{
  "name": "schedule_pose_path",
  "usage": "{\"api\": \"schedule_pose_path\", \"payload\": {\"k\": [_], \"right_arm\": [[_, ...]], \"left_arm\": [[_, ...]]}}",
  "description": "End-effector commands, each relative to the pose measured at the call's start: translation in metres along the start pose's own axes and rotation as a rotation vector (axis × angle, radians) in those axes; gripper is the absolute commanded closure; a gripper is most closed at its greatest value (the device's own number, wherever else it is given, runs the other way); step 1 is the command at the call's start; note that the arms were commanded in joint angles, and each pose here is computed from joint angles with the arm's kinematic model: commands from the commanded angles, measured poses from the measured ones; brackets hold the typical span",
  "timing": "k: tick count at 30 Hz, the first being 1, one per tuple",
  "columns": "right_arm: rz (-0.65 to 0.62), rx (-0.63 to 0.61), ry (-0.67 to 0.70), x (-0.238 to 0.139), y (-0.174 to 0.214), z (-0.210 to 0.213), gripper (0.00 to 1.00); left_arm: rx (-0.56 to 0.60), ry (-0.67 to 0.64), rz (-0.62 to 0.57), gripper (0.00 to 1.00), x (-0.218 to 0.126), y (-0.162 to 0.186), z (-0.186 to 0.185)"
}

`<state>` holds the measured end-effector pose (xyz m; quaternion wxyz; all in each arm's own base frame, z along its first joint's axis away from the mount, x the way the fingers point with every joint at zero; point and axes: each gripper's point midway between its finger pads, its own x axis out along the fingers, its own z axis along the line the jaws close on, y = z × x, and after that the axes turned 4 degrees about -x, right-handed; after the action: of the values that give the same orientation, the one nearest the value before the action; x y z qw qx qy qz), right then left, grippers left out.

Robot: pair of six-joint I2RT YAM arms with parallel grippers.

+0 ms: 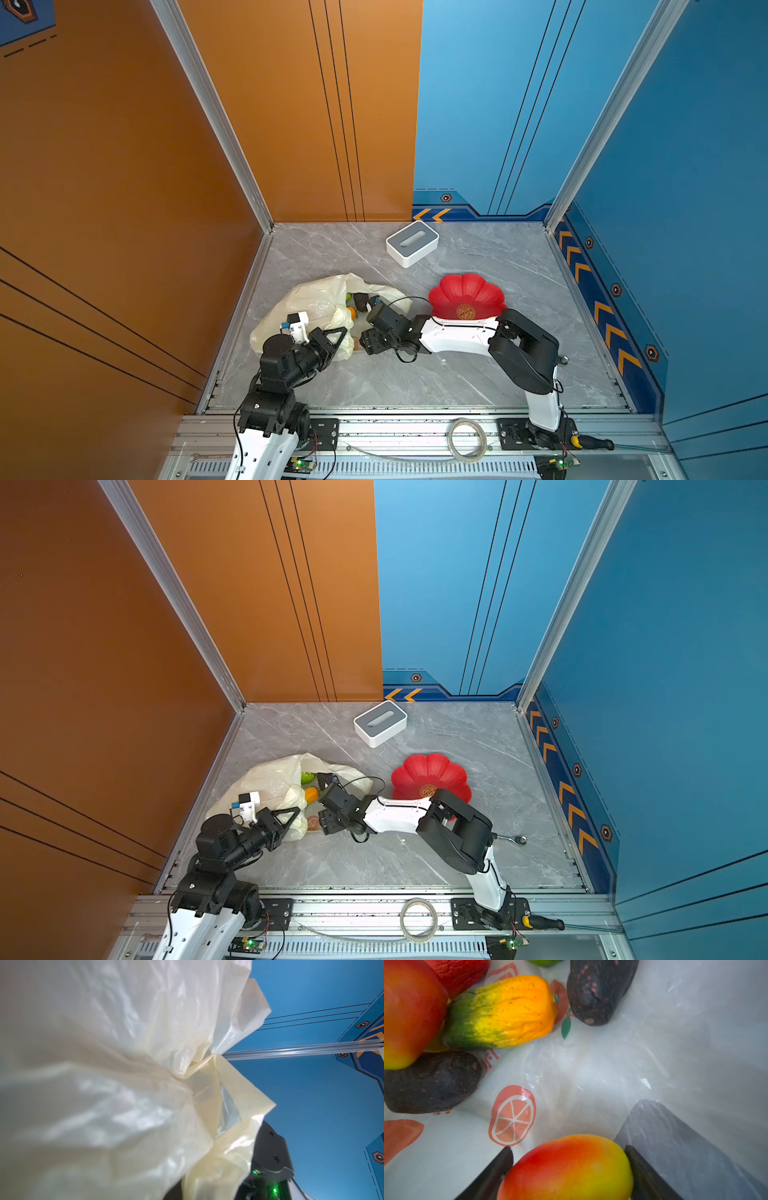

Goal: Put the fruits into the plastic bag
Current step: 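Lower the mango deep into the bag beside the other fruit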

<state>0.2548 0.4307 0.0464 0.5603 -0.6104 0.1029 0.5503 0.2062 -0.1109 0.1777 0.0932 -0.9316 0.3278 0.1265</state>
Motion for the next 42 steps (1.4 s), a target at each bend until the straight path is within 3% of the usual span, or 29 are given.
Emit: {"api": "schedule_pose_path", "payload": {"k": [1,11,26,33,42], "right_arm": [[-0.059,-0.043,-0.036,-0.009,-0.026,0.015,0.28],[0.093,-0.167,-0.215,0.017,-0.022,0.069,0.28],[0.188,-0.129,-0.539,0.009,-0.031,0.13,0.28],[0.188,0.013,-0.612,0.01,-0.051,0.144,0.28],[0.114,0.4,-0.89,0.003,-0.1,0.169,0.29]], "left_arm": [[0.024,0.056,0.0,1.0,-0.004,-0.002,-0.021],[0.039,0.061,0.008,1.0,-0.006,-0.001,-0.026],[0.084,0.112,0.04,1.0,-0.008,0.003,-0.045],[0.101,0.139,0.051,1.0,-0.008,0.006,-0.052],[0.121,0.177,0.056,1.0,-0.008,0.007,-0.062]]}}
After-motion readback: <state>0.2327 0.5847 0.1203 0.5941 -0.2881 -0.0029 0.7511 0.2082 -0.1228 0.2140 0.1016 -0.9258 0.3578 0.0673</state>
